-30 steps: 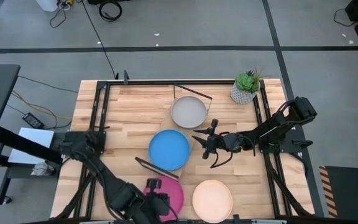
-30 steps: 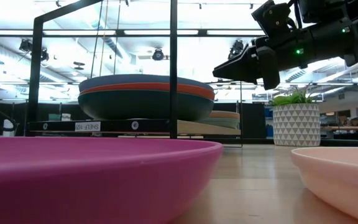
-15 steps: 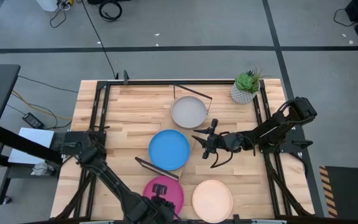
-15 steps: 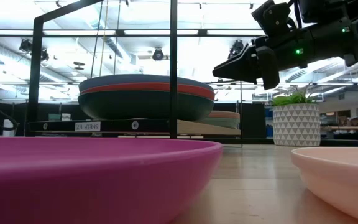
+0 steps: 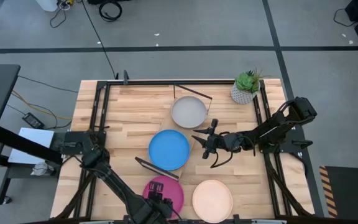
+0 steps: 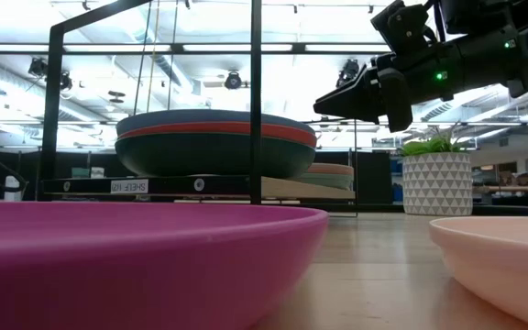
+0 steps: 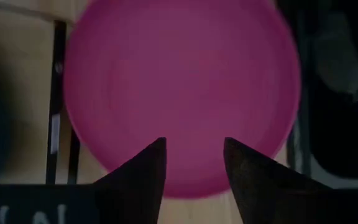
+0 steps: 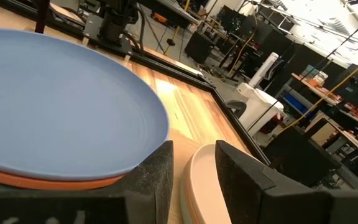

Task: Place and stack plates onto a shelf
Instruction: Stack the pink plate on the top of the blue plate on the shelf

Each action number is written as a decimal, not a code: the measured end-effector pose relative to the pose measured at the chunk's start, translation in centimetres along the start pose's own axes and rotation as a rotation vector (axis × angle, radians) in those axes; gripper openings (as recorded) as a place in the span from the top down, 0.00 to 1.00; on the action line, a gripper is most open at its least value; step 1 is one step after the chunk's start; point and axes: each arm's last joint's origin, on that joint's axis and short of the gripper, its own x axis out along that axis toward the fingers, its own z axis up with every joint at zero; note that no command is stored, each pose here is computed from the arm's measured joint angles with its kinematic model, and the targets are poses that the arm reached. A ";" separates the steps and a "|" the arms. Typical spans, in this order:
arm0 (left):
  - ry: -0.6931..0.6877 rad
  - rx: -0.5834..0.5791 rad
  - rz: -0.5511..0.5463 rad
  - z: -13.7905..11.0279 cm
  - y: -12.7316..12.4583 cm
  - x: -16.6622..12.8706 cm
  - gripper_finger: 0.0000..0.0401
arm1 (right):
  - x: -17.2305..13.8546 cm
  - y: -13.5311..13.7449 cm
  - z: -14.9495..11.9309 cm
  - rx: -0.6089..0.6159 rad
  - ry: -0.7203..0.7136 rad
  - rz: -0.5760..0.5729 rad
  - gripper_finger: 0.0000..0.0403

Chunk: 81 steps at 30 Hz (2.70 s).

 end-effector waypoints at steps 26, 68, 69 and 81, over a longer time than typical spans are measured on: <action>0.205 0.584 0.069 -3.9 -4.7 3.1 0.57 | 0.0 0.0 0.1 -0.009 -0.007 -0.003 0.69; 0.189 0.272 -0.171 -2.8 -1.8 1.9 0.95 | 0.0 0.0 0.1 -0.005 -0.014 0.002 0.69; 0.178 0.229 -0.208 -2.6 -1.4 1.3 0.95 | 0.0 0.0 0.1 -0.005 -0.014 0.002 0.69; -0.042 -0.176 -0.703 0.4 2.2 -7.0 0.96 | 0.0 0.0 0.1 -0.008 -0.011 0.004 0.69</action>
